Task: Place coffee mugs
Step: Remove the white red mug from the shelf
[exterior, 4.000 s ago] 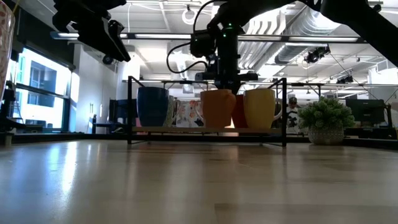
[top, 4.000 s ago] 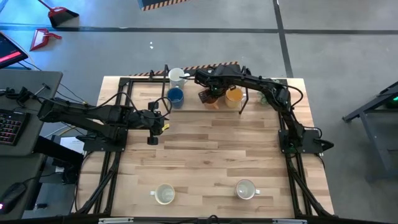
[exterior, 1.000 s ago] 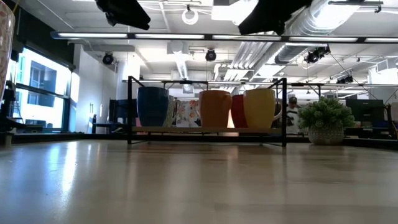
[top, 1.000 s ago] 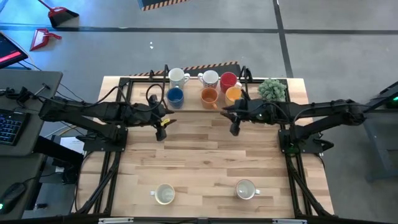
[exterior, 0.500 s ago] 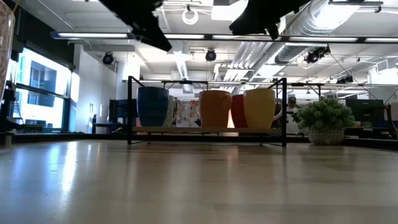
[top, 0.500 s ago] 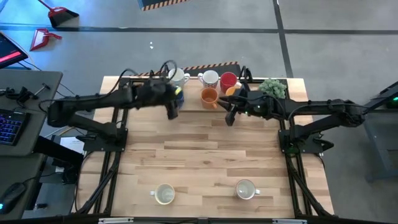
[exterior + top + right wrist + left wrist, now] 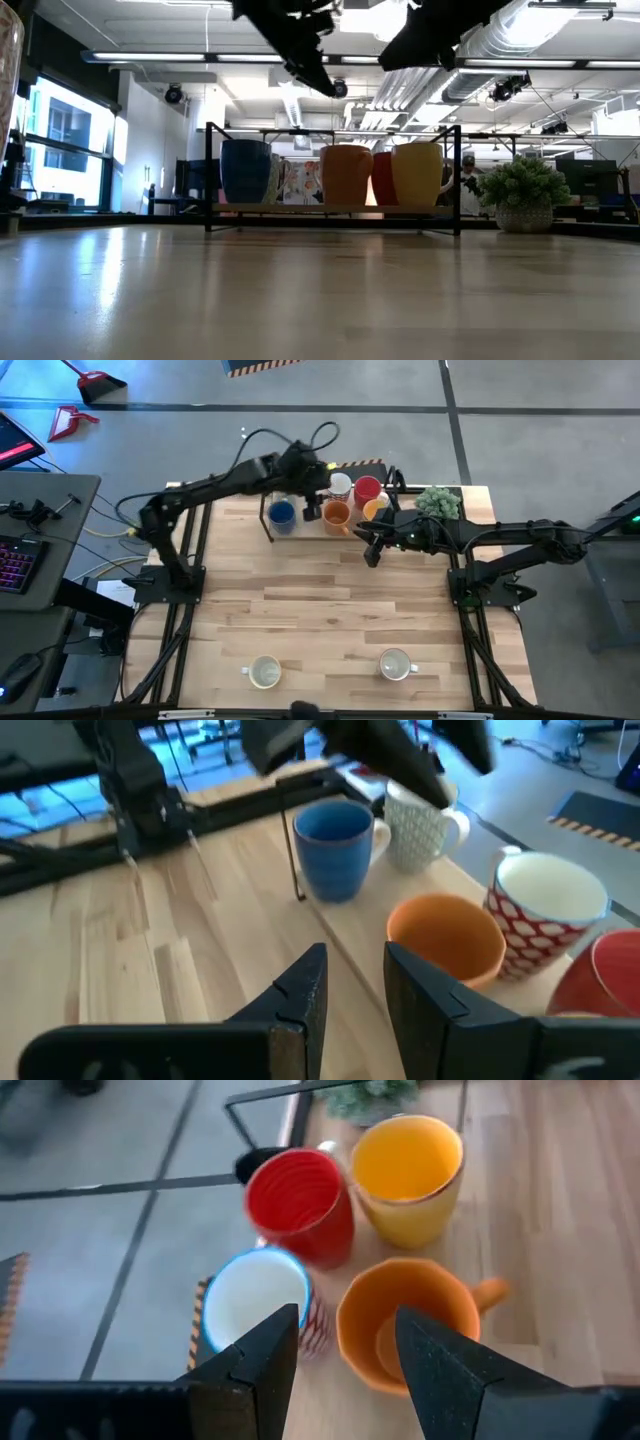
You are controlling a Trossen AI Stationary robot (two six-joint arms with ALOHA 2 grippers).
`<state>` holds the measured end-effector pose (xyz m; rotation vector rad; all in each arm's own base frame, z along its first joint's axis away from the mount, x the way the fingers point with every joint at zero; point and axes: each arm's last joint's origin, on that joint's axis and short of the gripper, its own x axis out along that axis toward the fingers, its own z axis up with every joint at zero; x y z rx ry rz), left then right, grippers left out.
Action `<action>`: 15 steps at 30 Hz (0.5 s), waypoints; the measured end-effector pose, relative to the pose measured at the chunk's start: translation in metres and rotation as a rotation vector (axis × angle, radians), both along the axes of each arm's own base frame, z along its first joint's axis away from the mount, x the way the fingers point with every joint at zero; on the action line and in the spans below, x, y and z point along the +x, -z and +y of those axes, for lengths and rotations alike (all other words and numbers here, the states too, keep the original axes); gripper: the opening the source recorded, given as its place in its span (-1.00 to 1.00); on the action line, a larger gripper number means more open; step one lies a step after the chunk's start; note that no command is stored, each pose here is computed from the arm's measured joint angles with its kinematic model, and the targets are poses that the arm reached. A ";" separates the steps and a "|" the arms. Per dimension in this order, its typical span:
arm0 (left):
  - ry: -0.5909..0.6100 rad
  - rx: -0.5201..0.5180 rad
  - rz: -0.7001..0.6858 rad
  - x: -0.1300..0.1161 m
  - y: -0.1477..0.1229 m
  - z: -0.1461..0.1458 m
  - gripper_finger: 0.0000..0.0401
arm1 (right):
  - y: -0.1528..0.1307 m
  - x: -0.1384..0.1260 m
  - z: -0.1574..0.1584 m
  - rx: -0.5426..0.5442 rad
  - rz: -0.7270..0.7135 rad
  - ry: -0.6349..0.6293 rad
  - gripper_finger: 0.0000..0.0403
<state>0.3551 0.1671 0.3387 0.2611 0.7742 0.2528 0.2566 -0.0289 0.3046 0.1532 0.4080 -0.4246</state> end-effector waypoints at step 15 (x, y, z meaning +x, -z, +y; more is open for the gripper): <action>0.092 0.006 0.267 0.034 0.028 0.051 -0.21 | 0.009 -0.005 0.001 0.013 0.103 -0.013 -0.60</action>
